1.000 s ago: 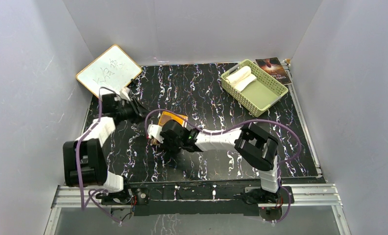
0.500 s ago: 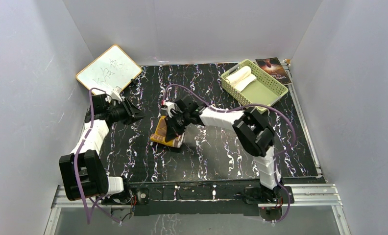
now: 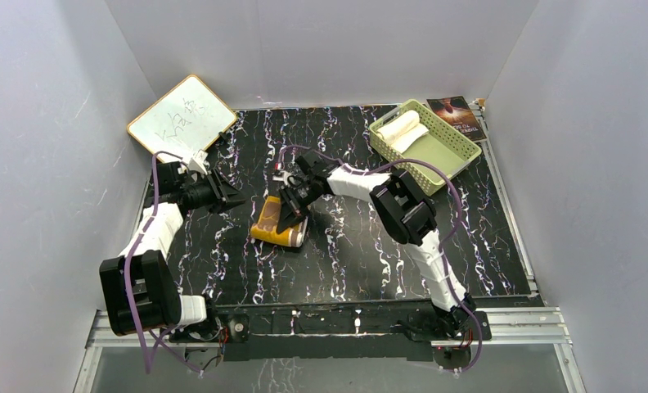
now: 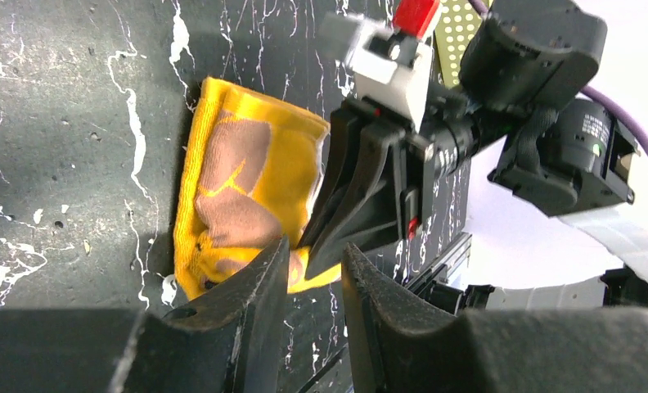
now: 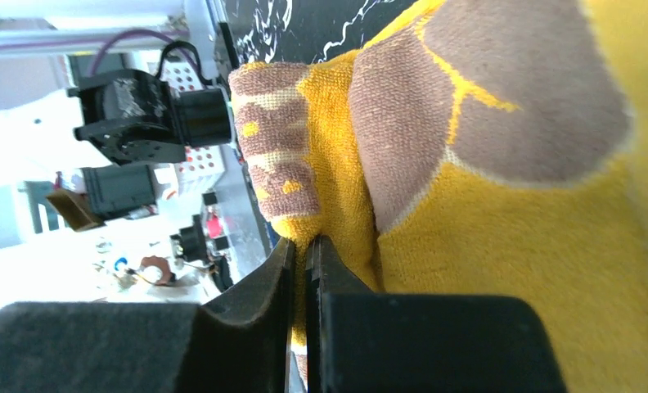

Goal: Roll the towels
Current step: Roll the towel at the center of the board.

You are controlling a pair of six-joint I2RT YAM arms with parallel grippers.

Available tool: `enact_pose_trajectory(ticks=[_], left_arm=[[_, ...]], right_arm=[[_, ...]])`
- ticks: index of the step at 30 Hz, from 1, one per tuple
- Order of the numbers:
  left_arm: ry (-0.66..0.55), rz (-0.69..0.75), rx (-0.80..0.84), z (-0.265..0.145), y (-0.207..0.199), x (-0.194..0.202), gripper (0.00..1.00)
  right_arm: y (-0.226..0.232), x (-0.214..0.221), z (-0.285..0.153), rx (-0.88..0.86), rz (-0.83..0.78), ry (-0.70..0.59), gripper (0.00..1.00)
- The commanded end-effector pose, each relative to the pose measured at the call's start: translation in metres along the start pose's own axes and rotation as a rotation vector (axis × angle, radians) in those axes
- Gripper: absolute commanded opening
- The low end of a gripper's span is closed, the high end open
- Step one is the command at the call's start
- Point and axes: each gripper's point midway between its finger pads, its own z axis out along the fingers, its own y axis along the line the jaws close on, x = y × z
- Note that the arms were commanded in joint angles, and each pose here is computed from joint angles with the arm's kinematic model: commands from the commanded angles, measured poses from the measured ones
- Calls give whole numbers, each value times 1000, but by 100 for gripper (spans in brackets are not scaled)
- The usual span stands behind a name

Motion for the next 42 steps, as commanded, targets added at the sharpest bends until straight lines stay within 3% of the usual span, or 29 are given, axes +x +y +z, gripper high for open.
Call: enact_pose_trajectory(ticks=[1, 10, 24, 35, 36, 38, 39, 42], left_arm=[[10, 11, 46, -4, -9, 3, 28], [40, 6, 93, 0, -14, 10, 21], [221, -64, 109, 57, -7, 76, 13], [68, -82, -187, 95, 72, 52, 9], [64, -83, -200, 97, 77, 50, 8], [66, -83, -214, 101, 82, 49, 8], [71, -82, -216, 103, 84, 49, 7], [93, -86, -221, 104, 88, 55, 7]], right_arm=[[12, -20, -19, -104, 20, -38, 0], [-34, -14, -15, -150, 204, -48, 0], [-90, 2, -12, -100, 383, -53, 0], [-83, -11, -26, -3, 317, -98, 0], [-82, -13, -28, 28, 285, -105, 1], [-80, -23, -38, 129, 207, -141, 27], [-80, -28, -46, 195, 157, -159, 32], [-70, -50, -73, 386, -11, -241, 37]])
